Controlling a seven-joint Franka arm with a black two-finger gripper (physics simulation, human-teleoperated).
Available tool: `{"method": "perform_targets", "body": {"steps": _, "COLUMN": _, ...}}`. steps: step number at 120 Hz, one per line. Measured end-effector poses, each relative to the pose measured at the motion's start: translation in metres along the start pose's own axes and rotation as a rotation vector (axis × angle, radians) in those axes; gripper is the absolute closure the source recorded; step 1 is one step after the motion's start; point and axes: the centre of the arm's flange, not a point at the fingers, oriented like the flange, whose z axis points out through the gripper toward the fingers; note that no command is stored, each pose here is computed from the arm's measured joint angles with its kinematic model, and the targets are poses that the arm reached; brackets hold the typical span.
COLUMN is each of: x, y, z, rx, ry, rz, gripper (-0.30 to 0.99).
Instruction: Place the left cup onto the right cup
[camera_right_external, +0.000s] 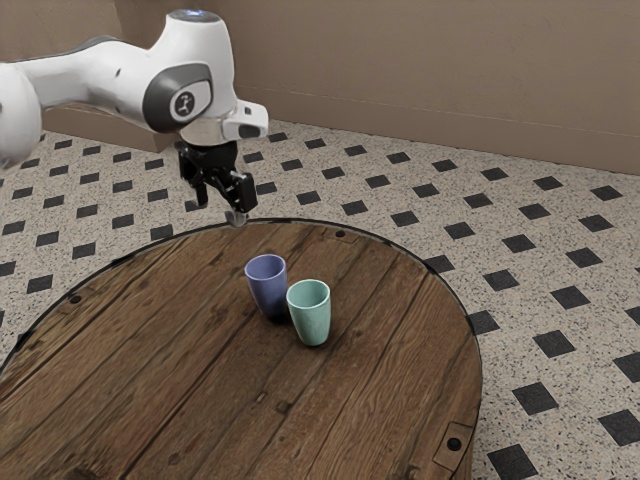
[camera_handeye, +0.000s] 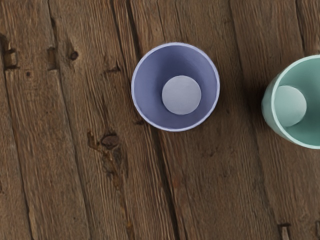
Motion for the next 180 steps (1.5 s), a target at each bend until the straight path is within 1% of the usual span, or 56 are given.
{"method": "perform_targets", "body": {"steps": 36, "x": 0.011, "y": 0.008, "z": 0.017, "rx": -0.006, "ry": 0.009, "rz": 0.024, "gripper": 0.00}}
{"method": "perform_targets", "body": {"steps": 62, "x": 0.024, "y": 0.007, "z": 0.034, "rx": -0.010, "ry": 0.014, "rz": 0.031, "gripper": 0.00}}
{"method": "perform_targets", "body": {"steps": 108, "x": 0.039, "y": 0.004, "z": 0.047, "rx": -0.015, "ry": 0.032, "rz": 0.041, "gripper": 0.03}}
{"method": "perform_targets", "body": {"steps": 140, "x": 0.046, "y": 0.028, "z": 0.049, "rx": -0.030, "ry": 0.049, "rz": 0.072, "gripper": 0.03}}
{"method": "perform_targets", "body": {"steps": 160, "x": 0.046, "y": 0.040, "z": 0.055, "rx": -0.036, "ry": 0.041, "rz": 0.077, "gripper": 0.03}}
{"method": "perform_targets", "body": {"steps": 180, "x": 0.038, "y": 0.048, "z": 0.065, "rx": -0.041, "ry": 0.022, "rz": 0.069, "gripper": 0.03}}
